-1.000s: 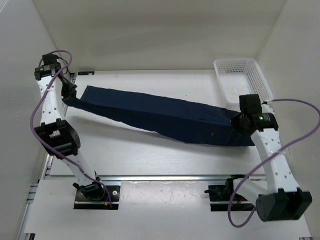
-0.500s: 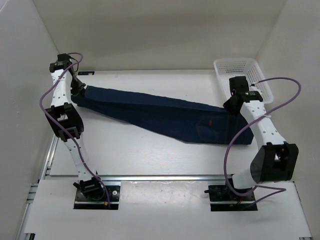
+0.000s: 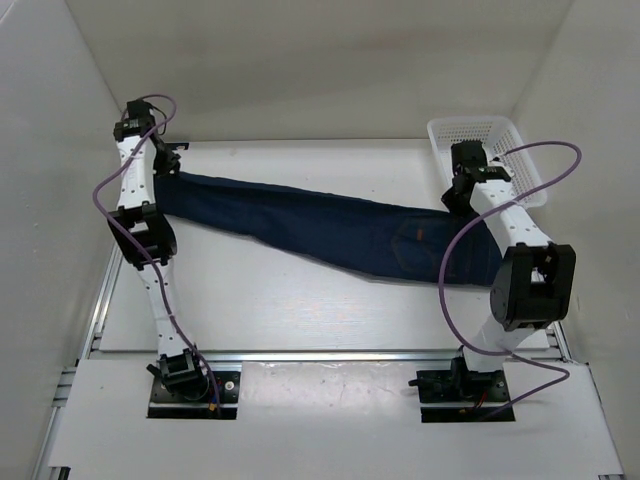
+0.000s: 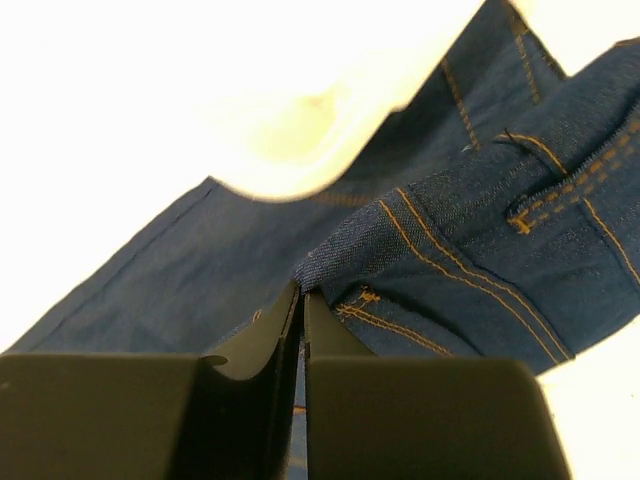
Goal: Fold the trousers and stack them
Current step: Fold the trousers
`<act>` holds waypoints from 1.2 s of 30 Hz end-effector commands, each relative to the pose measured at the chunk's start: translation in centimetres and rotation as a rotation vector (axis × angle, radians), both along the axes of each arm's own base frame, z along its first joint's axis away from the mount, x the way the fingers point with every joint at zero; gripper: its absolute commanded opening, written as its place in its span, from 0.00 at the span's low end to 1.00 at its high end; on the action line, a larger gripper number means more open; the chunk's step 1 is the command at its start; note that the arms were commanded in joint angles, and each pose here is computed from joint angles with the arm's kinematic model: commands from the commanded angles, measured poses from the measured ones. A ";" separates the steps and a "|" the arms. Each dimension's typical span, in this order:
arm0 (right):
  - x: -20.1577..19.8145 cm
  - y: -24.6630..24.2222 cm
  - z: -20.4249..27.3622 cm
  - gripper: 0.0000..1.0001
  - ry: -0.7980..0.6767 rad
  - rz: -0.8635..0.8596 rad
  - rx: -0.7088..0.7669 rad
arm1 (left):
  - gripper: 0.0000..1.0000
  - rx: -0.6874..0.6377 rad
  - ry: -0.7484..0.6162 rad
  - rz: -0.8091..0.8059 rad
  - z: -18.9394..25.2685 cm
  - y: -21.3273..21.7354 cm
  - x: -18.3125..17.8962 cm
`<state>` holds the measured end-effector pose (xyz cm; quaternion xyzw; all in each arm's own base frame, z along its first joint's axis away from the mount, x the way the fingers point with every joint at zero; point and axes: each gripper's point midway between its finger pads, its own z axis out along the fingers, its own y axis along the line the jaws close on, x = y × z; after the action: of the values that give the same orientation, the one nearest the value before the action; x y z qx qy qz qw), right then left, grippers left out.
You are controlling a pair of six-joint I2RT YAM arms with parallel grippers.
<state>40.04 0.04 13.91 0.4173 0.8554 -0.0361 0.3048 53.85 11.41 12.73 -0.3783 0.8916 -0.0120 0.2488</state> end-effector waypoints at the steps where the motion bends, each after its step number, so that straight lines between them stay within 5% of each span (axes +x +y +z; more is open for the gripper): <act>1: 1.9 -3.3 2.3 0.10 -0.073 -0.068 -0.109 | 0.41 0.076 -0.244 -0.044 5.2 0.0 5.0; 4: 1.7 -3.5 2.6 0.52 -0.084 -0.067 -0.120 | 0.66 0.128 -0.311 -0.100 7.5 -2.0 6.4; 5: 1.3 -3.5 3.3 0.65 -0.101 -0.068 -0.119 | 0.92 0.156 -0.329 -0.107 8.7 -2.3 6.3; 6: 0.4 -3.5 2.9 0.72 -0.080 -0.066 -0.120 | 1.00 0.187 -0.383 -0.112 11.6 -2.6 6.1; 12: -4.3 -2.7 1.5 0.75 -0.039 -0.034 -0.074 | 1.00 0.190 -0.334 -0.184 12.6 -3.8 2.7; 13: -5.1 -2.6 1.7 0.75 -0.051 -0.028 -0.064 | 0.93 0.184 -0.307 -0.186 11.9 -3.9 2.1; 15: -7.1 -1.7 -0.3 0.75 0.005 0.002 -0.019 | 0.71 0.161 -0.209 -0.192 9.0 -4.2 -0.1; 16: -8.0 -1.8 -0.7 0.75 0.018 -0.001 0.011 | 0.52 0.157 -0.176 -0.172 8.0 -3.7 -0.8; 17: -8.6 -1.5 -1.4 0.74 0.033 -0.004 0.060 | 0.11 0.164 -0.089 -0.135 5.4 -3.2 -2.4; 20: -11.7 0.5 -4.7 0.71 0.092 0.012 0.282 | 0.10 0.143 0.042 -0.069 2.2 -2.1 -5.7; 23: -13.6 1.6 -6.2 0.71 0.072 -0.008 0.410 | 0.22 0.038 0.128 -0.047 -1.6 -1.3 -8.1; 24: -14.0 1.7 -6.4 0.71 0.075 -0.009 0.428 | 0.29 0.009 0.150 -0.033 -2.5 -0.7 -8.9; 26: -13.9 1.6 -6.1 0.72 0.048 -0.012 0.445 | 0.61 -0.047 0.163 -0.048 -4.1 -0.7 -8.7; 29: -14.4 0.9 -6.1 0.72 0.034 -0.036 0.465 | 0.79 -0.098 0.173 -0.067 -5.5 -0.9 -8.1; 36: -15.2 -1.6 -7.9 0.72 0.059 -0.115 0.470 | 0.76 -0.079 0.208 -0.040 -8.1 0.3 -6.3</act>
<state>24.52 -1.41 6.41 0.5282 0.8221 0.1245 0.1725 45.93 11.86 3.65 -0.3732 0.9203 -0.0069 0.1175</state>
